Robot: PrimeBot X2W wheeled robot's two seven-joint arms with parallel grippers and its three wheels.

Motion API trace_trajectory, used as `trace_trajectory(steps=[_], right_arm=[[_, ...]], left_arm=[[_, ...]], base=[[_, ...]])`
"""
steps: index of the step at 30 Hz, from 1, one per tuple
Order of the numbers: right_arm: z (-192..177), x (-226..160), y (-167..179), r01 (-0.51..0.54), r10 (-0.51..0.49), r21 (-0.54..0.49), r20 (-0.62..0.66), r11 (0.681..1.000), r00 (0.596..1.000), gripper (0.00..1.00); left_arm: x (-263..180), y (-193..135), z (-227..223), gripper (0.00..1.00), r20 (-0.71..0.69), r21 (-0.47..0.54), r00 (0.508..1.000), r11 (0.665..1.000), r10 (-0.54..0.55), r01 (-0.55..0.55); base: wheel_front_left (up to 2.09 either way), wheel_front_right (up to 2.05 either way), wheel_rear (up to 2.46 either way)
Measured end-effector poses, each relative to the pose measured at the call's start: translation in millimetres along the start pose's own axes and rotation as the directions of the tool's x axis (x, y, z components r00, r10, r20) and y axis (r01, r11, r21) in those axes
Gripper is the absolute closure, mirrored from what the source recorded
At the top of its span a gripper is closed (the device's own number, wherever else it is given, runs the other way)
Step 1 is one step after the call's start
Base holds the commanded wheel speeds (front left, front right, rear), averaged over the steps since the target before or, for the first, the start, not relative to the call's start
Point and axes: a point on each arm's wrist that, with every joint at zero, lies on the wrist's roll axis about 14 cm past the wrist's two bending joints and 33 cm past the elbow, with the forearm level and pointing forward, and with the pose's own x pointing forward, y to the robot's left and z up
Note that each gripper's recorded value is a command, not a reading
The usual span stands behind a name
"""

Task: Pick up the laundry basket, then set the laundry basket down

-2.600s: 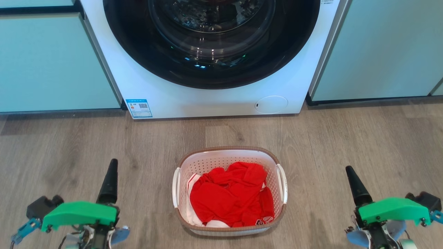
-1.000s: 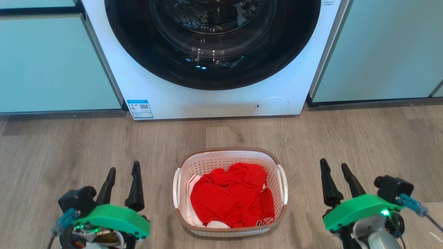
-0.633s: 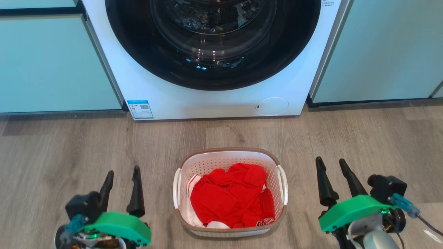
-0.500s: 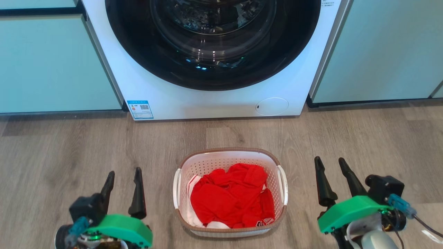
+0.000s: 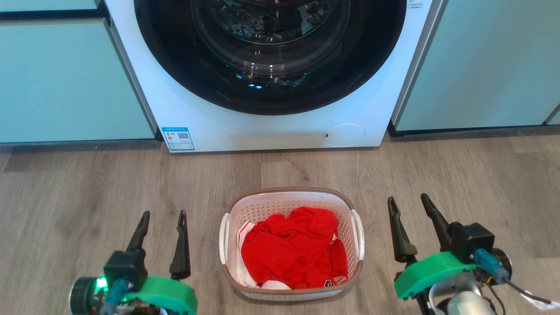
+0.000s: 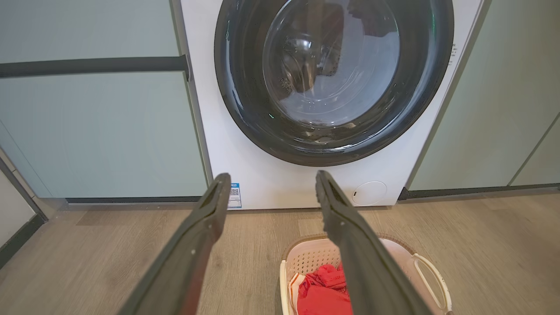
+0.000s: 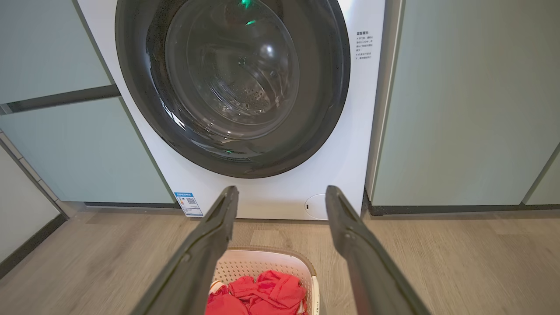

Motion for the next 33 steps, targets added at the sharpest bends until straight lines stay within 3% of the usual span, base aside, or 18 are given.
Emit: trace_trajectory(steps=[8,33], right_arm=[[3.9,0.1,10.0,-0.040,0.042,-0.079,0.015,0.996,0.999,0.00],[4.8,-0.6,5.4,-0.026,0.028,-0.081,0.018,0.996,0.999,0.00]], left_arm=[[-9.5,-3.8,-5.2,0.00,-0.004,0.058,1.000,0.998,-0.017,0.017],[-8.1,-1.4,-4.2,0.00,-0.001,0.050,1.000,0.999,-0.018,0.018]], base=[[0.00,0.00,0.00],[0.00,0.00,0.00]])
